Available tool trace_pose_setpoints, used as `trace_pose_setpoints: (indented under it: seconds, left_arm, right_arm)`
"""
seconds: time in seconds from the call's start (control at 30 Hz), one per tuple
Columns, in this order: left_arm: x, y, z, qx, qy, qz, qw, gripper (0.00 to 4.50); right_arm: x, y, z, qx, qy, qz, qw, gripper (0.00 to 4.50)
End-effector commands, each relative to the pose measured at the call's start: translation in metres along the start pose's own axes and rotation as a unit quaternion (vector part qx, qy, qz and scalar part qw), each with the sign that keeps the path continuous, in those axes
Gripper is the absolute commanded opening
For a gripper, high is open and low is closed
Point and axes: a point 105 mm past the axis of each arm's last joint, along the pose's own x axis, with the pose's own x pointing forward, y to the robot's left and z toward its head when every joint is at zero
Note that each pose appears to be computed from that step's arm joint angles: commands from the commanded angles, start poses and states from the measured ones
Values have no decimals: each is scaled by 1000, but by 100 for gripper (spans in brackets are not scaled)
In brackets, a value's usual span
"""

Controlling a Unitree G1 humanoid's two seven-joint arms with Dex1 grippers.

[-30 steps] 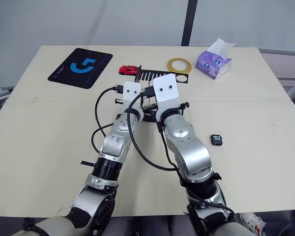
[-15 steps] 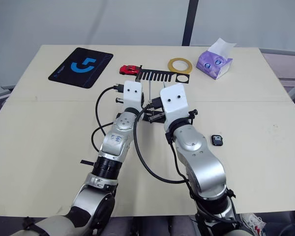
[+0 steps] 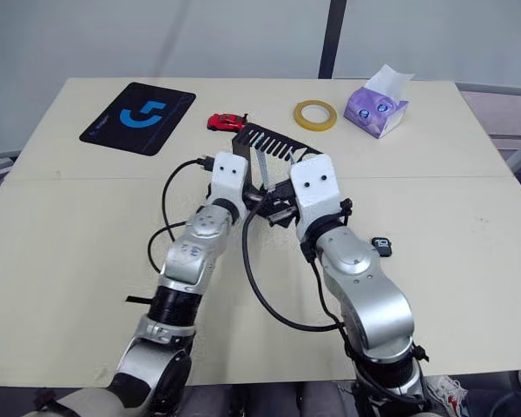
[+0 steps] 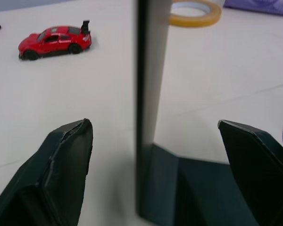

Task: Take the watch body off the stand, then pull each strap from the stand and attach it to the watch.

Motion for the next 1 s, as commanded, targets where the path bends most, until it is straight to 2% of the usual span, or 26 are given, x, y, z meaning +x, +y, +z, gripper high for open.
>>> trace_pose_setpoints:
  seconds: [0.03, 0.2, 0.37, 0.43, 0.57, 0.77, 0.83, 0.93, 1.0]
  left_arm:
    - [-19, 11, 13, 13, -13, -17, 1000, 445]
    - [-38, 17, 10, 20, 0, -46, 999, 445]
    - [-50, 22, 4, -2, 14, -82, 997, 445]
    - [-56, 25, 2, -10, 11, -107, 994, 445]
    - [-74, 34, -3, -40, 9, -208, 977, 445]
    - [-103, 35, 8, -100, 6, -387, 916, 445]
    - [-114, 33, 18, -110, -3, -451, 886, 445]
    - [-136, 20, 36, -119, -20, -556, 823, 445]
    - [-138, 15, 41, -126, -25, -579, 805, 445]
  right_arm:
    - [-9, -5, 13, -9, -33, 17, 999, 0]
    - [-13, -9, 12, -23, -34, 47, 998, 0]
    - [-22, 0, 17, -12, -49, 115, 992, 0]
    - [-29, 5, 19, -11, -54, 152, 987, 0]
    - [-44, 13, 21, -3, -62, 231, 971, 0]
    - [-57, 19, 20, 29, -55, 316, 947, 0]
    - [-63, 23, 18, 41, -45, 357, 932, 0]
    - [-72, 29, 11, 82, -20, 431, 898, 0]
    - [-74, 30, 8, 107, -11, 452, 886, 0]
